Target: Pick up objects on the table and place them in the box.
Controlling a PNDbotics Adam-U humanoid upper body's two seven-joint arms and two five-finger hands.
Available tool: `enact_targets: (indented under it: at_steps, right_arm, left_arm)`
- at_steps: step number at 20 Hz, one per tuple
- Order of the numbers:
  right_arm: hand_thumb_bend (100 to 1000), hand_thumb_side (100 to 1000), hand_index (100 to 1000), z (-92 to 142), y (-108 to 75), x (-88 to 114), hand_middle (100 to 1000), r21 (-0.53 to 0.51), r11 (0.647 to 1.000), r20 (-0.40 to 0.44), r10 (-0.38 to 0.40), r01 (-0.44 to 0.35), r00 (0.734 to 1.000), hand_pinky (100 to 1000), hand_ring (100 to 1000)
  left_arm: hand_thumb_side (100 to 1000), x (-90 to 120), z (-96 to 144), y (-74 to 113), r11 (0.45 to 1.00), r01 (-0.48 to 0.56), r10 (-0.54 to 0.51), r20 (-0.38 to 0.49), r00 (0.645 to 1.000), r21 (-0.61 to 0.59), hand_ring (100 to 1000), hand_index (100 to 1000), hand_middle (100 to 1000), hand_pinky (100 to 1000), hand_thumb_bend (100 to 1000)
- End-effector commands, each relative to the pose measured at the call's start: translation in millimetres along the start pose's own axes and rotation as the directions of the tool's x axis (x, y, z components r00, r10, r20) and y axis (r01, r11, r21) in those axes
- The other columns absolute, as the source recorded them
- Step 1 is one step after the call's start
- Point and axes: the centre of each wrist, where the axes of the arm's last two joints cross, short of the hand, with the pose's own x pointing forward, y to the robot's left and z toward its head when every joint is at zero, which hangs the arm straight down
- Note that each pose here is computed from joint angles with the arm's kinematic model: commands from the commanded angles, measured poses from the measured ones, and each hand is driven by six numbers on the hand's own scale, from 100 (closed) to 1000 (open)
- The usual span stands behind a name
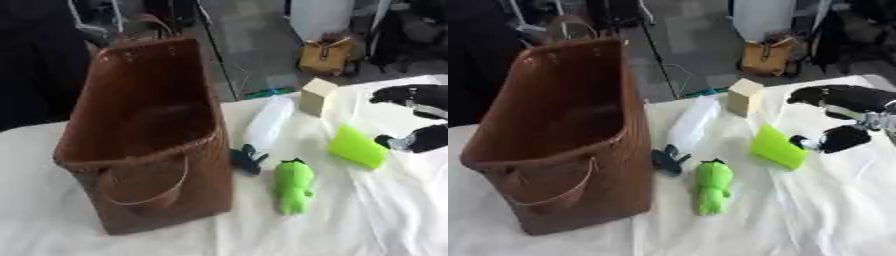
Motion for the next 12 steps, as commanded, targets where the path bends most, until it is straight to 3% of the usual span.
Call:
enact_targets:
  at_steps: [1, 8, 12]
  right_arm:
    - [462, 648, 1000, 0.9, -8.0, -0.7, 993, 0.020, 0.999, -0.001, -0.043, 0.043, 0.999, 1000, 1000]
    - [468, 633, 1000, -7.4, -9.9, 6.6, 991, 0.107, 0.982, 0.052, -0.162, 0.156, 0.985, 1000, 1000]
    - [467, 627, 1000, -16.7, -6.6, 9.5, 987, 0.160, 0.963, 0.044, -0.226, 0.217, 0.973, 1000, 1000]
  left_arm:
    - [789, 3.5, -9.8, 0.6, 1.000, -0.011, 0.010, 0.036, 0.999, 0.024, 718, 724, 784, 683, 100]
    - [795, 3.9, -11.6, 0.2, 1.000, -0.009, 0.007, 0.040, 0.999, 0.030, 717, 724, 784, 683, 100]
    - [797, 4.1, -12.7, 0.0, 0.999, -0.008, 0.007, 0.042, 0.999, 0.034, 717, 724, 784, 731, 100]
